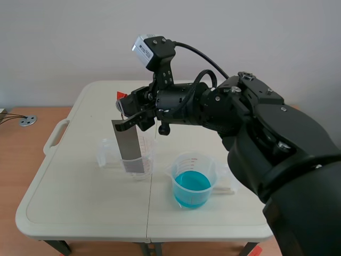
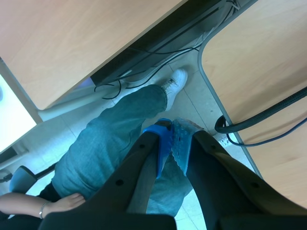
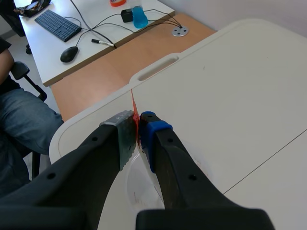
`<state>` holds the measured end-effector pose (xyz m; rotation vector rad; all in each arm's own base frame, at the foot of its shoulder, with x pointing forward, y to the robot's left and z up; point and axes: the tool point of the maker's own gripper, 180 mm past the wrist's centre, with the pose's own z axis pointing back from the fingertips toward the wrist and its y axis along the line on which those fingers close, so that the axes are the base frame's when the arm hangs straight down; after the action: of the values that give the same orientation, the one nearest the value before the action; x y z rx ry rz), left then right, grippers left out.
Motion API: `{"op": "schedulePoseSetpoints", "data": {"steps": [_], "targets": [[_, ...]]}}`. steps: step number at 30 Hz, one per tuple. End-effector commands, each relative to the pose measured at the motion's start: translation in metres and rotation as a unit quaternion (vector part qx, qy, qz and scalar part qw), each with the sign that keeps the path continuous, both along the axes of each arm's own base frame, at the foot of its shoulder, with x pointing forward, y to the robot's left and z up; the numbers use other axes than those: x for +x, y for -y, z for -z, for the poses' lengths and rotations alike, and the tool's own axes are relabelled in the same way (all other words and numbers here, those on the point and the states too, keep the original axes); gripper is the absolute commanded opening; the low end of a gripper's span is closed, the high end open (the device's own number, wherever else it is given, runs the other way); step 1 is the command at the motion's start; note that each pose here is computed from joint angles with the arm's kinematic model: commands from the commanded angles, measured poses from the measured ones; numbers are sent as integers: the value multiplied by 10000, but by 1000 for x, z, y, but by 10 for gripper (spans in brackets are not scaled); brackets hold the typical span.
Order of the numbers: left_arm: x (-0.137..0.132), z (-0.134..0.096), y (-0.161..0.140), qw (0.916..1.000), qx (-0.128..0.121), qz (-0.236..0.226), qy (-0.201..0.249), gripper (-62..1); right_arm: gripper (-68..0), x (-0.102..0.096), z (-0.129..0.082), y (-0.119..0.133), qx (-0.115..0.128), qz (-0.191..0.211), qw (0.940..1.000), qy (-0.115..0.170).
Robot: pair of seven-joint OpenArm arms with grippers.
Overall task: Hold the metal plate by the orange handle, dip it into the blue solution, take it out and point at it, then put the plate back in the beaker on the left.
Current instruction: 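Put the plate into the left beaker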
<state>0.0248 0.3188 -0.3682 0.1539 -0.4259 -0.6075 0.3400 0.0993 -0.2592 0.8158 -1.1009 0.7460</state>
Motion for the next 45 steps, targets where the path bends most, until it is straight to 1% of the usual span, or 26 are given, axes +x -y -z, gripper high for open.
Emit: {"op": "schedulePoseSetpoints", "data": {"steps": [1,18,23,26,28,29,30,31,32,34,35,37,38,42,45], "targets": [[1,-1,3,10000,-52,-34,63,-575,-660,7,-16,-3,170,15,9997,174],[1,-1,4,10000,-53,-34,62,-575,-653,7,-13,-3,134,19,9998,144],[1,-1,4,10000,-53,-34,62,-575,-561,9,-14,0,140,65,9998,154],[1,-1,4,10000,-54,-33,61,-575,-517,10,-13,0,50,61,9998,191],[1,-1,5,10000,-83,-20,36,-562,-456,11,-12,1,-17,62,9998,214],[0,-1,6,9999,-108,-8,6,-532,-413,11,-12,1,-42,60,9997,230],[-2,0,6,9999,-121,-1,-34,-490,-371,11,-11,2,-71,62,9997,242],[-3,1,6,9999,-114,-5,-78,-426,-332,12,-12,1,-74,62,9996,252],[-3,1,6,9999,-114,-5,-82,-334,-301,12,-13,1,-72,62,9996,263],[-4,1,5,9999,-101,-15,-97,-76,-279,14,-14,2,-74,76,9995,283],[-4,1,5,9999,-100,-16,-98,14,-275,16,-15,3,-70,120,9995,284],[-4,1,5,9999,-100,-18,-97,14,-267,19,-15,6,-53,235,9993,272],[-4,1,5,9999,-100,-18,-97,14,-241,21,-16,8,-40,271,9993,273],[-4,1,5,9999,-103,-17,-92,14,-101,29,-16,17,-16,508,9984,240],[-3,1,5,9999,-101,-15,-91,14,-11,33,-17,23,0,604,9979,233]]}}
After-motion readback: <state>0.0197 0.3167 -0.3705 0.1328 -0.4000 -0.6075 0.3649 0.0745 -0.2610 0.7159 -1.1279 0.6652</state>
